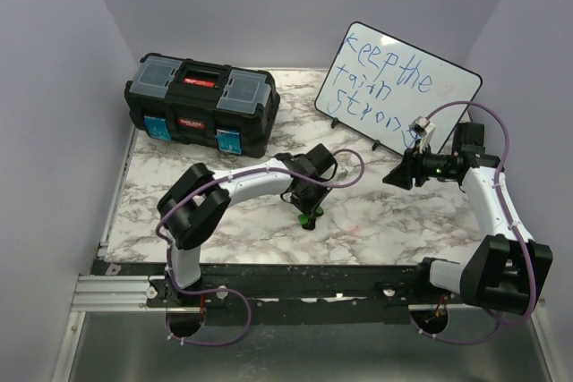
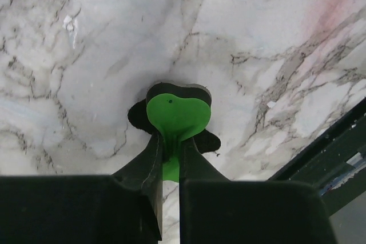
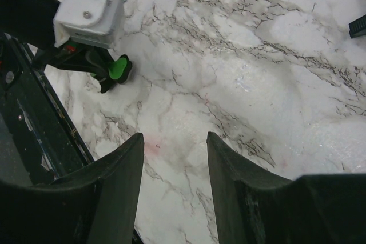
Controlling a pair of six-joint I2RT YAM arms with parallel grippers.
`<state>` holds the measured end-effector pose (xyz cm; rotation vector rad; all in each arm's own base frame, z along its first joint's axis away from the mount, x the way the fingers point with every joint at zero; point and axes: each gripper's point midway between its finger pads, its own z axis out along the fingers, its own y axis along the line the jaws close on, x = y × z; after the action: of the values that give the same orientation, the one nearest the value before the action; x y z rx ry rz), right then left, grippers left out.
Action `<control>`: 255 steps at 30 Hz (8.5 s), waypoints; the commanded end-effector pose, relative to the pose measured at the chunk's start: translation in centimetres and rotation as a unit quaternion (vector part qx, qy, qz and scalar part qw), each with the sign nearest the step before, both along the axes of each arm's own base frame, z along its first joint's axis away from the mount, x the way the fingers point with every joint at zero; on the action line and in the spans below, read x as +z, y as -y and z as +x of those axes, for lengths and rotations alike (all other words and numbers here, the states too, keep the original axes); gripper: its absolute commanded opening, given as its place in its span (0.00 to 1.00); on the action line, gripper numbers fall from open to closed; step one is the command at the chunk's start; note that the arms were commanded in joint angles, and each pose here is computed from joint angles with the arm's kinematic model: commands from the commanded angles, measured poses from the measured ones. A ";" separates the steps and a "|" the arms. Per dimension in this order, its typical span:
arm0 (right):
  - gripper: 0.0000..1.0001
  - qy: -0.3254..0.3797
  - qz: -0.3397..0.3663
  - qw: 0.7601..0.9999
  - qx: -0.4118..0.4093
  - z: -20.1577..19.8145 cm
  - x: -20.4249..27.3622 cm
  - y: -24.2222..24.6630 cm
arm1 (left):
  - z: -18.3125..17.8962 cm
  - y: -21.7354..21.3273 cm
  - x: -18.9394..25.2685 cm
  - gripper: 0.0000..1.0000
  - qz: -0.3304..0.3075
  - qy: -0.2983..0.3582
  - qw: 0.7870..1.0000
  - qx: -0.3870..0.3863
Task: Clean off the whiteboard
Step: Pick up the whiteboard eraser from the center of the board, then pick up the whiteboard from the whiteboard stand, then hold the whiteboard at the center of the board.
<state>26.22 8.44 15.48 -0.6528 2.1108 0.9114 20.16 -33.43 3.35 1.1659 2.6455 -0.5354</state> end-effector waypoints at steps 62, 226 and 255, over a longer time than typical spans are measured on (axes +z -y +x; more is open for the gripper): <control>0.58 0.076 0.026 0.962 -0.260 9.0 5.5 13.8 | -5.5 -11.9 30.1 0.00 -0.597 0.178 0.780 -0.058; 0.01 0.071 0.014 0.997 0.016 -2.5 3.4 4.0 | 2.9 -11.4 24.1 0.00 -0.492 0.324 0.789 0.174; 0.01 0.114 0.053 0.992 0.015 -1.0 2.7 6.9 | 8.7 -8.2 26.5 0.00 -0.471 0.344 0.798 0.153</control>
<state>24.94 1.12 17.24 -0.5129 1.9573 1.0362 27.72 -24.70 27.67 0.4088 1.5748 -0.9994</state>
